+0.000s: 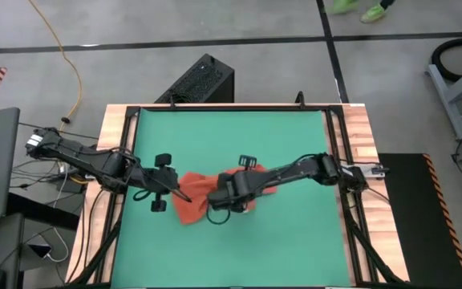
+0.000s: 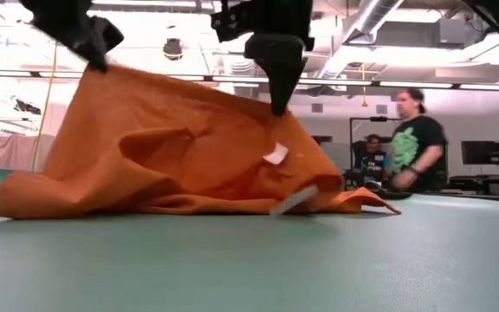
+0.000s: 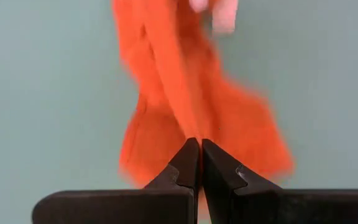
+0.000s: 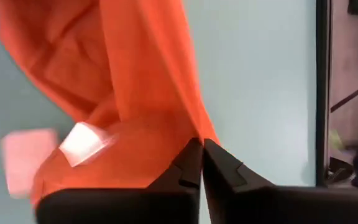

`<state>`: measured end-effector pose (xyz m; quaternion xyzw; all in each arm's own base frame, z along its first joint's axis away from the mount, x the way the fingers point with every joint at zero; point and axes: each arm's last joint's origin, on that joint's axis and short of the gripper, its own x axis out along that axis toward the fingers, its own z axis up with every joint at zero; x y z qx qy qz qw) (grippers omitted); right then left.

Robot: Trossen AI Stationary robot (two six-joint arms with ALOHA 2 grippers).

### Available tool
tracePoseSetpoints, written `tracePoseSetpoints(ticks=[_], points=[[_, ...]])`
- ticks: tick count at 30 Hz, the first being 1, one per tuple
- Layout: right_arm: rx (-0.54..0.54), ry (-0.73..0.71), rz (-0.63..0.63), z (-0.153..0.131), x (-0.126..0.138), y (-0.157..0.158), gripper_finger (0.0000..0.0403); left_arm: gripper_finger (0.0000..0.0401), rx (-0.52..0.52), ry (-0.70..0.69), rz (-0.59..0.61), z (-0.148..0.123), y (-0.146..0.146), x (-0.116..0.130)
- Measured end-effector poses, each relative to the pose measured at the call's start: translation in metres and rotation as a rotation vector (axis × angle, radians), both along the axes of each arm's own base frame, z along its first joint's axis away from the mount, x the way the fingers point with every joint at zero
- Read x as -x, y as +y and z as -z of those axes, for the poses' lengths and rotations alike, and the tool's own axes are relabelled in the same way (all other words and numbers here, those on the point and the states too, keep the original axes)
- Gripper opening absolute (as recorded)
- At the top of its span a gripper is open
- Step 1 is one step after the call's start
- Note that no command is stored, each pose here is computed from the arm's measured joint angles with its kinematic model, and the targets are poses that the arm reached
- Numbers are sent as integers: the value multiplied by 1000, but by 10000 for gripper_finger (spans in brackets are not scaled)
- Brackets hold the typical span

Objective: Roll towel into tight, uniform cylinder
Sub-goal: Roll the orange towel

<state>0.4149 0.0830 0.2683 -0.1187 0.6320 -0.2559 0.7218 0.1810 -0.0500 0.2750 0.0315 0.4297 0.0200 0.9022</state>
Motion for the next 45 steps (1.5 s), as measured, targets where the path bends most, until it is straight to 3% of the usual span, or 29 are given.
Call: tracePoseSetpoints(ticks=[4, 8, 14, 19, 29, 37, 42, 45], points=[[16, -109, 29, -21, 13, 17, 100, 0, -54, 28, -75, 3, 3, 4], [39, -272, 85, -31, 28, 55, 159, 0, -68, 46, -84, 14, 4, 5], [159, -362, -55, 25, 21, 129, 207, 0, -86, 71, -73, 23, 5, 6], [144, -375, -92, 74, 19, 166, 209, 0, -79, 55, -67, 22, 4, 5], [200, -315, -28, 137, 9, 166, 204, 0, -63, 45, -81, 22, 4, 4], [256, -257, 148, 143, 0, 127, 191, 0, -57, 45, -88, 22, 4, 4], [228, -181, 214, 144, -7, 105, 141, 0, -61, 46, -83, 22, 4, 4], [194, -164, 213, 144, -12, 100, 69, 0, -61, 46, -82, 22, 4, 4]])
